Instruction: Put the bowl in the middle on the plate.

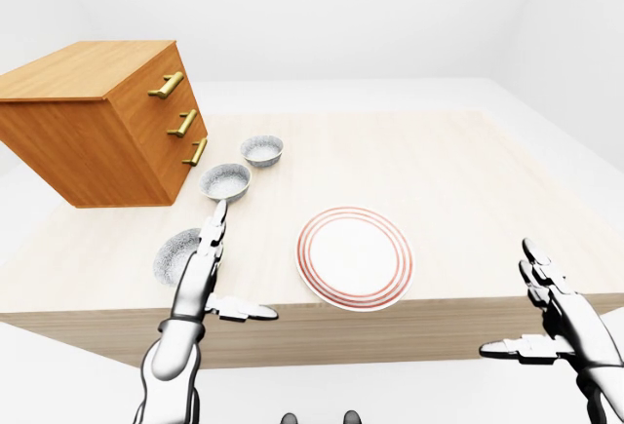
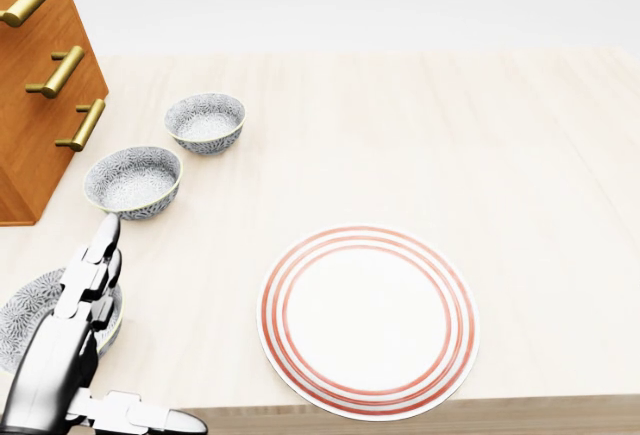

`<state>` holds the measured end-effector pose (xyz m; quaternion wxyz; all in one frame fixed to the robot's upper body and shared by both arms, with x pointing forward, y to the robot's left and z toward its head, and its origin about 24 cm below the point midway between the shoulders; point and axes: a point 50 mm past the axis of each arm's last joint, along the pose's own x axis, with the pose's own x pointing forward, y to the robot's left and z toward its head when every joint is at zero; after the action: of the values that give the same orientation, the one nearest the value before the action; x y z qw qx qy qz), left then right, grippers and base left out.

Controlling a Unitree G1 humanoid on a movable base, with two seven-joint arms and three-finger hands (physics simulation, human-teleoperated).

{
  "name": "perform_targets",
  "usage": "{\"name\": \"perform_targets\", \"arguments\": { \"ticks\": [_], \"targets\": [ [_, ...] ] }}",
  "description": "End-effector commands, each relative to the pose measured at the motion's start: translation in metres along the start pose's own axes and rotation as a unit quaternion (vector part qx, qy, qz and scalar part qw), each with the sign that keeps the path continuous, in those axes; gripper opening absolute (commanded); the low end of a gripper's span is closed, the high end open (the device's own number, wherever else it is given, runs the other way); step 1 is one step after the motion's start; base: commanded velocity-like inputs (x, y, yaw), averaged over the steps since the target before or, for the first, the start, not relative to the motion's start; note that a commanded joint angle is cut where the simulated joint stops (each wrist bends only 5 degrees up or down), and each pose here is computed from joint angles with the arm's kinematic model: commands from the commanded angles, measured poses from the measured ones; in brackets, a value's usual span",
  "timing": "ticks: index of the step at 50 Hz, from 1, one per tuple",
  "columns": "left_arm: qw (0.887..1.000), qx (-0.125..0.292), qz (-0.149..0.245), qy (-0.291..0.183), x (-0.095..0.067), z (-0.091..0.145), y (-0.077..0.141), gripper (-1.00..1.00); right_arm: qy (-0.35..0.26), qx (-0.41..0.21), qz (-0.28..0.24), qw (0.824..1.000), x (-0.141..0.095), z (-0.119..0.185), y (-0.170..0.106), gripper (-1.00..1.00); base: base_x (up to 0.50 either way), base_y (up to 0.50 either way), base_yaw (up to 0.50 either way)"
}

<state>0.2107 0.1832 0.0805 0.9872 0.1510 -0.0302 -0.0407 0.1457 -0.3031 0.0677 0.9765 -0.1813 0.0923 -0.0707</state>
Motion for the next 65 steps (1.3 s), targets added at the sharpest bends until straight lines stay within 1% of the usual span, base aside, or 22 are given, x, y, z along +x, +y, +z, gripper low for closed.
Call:
{"name": "perform_targets", "arguments": {
  "ticks": [1,11,19,20,25,30,52,65],
  "targets": [
    [1.0,-0.002,0.0,0.004,0.0,-0.002,-0.001,1.0,-0.012,0.008,0.002,1.0,0.0,0.003,0.001,1.0,0.0,0.0,0.0],
    [1.0,-0.003,0.0,0.006,0.0,-0.003,-0.001,1.0,-0.011,0.01,0.0,1.0,0.0,0.002,0.001,1.0,0.0,0.0,0.0],
    [1.0,0.0,-0.003,0.007,0.001,-0.003,-0.002,1.0,-0.004,0.008,0.011,1.0,-0.001,0.0,0.004,1.0,0.0,0.0,0.0],
    [1.0,-0.004,-0.003,0.01,0.002,-0.005,-0.001,1.0,-0.013,0.009,0.022,1.0,-0.003,0.004,0.005,1.0,0.0,0.0,0.0],
    [1.0,-0.004,-0.004,0.014,0.003,-0.008,-0.002,1.0,-0.025,0.0,0.026,0.999,-0.007,0.011,0.005,1.0,0.0,0.0,0.0],
    [1.0,-0.004,-0.005,0.017,0.003,-0.009,-0.002,1.0,-0.021,0.002,0.027,0.999,-0.005,0.008,0.005,1.0,0.0,0.0,0.0],
    [1.0,0.004,-0.007,0.007,0.001,-0.003,-0.003,1.0,-0.018,0.002,0.03,0.999,-0.002,0.007,0.006,1.0,0.0,0.0,0.0],
    [1.0,0.003,-0.008,0.013,0.002,-0.006,-0.003,1.0,-0.023,0.0,0.029,0.999,-0.004,0.01,0.005,1.0,0.2,0.03,0.0]
  ]
}}
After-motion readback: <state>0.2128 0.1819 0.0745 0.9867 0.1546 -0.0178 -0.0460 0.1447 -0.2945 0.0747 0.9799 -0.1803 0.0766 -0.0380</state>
